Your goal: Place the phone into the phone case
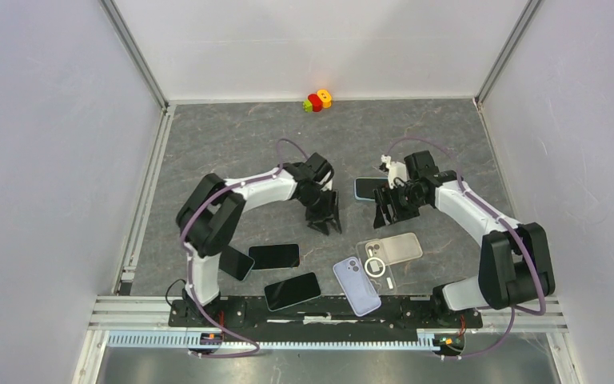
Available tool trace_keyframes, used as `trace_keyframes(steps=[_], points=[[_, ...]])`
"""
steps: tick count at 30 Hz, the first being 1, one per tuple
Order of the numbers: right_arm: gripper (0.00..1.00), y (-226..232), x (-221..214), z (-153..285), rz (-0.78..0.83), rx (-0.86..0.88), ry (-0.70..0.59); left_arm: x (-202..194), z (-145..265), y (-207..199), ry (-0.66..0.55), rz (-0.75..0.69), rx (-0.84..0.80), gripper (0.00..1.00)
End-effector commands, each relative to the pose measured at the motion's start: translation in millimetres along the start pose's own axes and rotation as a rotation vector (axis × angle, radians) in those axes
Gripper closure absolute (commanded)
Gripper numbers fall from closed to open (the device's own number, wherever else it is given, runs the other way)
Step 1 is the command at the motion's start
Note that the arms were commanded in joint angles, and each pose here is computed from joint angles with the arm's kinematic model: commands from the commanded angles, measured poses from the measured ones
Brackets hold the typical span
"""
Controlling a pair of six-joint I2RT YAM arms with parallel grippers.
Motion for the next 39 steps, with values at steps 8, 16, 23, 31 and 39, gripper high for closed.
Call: trace_keyframes(steps=[8, 16, 23, 31, 39], points=[[0.29, 30, -17, -15, 0.266, -0.057, 0.074, -30, 31, 36, -0.137, 0.003, 0.033, 0.49], [0.32, 32, -16, -31, 0.395, -0.138, 0.133, -40, 31, 51, -0.144, 0.012, 0.065, 0.49], [0.40, 52, -10, -45, 0.464, -0.042, 0.131, -45, 32, 57, -0.154, 0.024, 0.074, 0.49], [0.88, 60, -10, -57, 0.446, 0.022, 0.167, -47, 35, 62, -0.171, 0.029, 0.087, 0.49], [1.00, 72, 23, -47, 0.439, 0.029, 0.115, -43, 41, 65, -0.203, 0.019, 0.124, 0.49]])
Point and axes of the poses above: each gripper's point midway between its finger pads, its own z axis back along the fingers, its own y axis along the line the jaws close on, x = y × z, the point moved 2 cm from there along z, back along the fingers, and after that the axes turned 5 degrees about z, right-handed, at the moved point
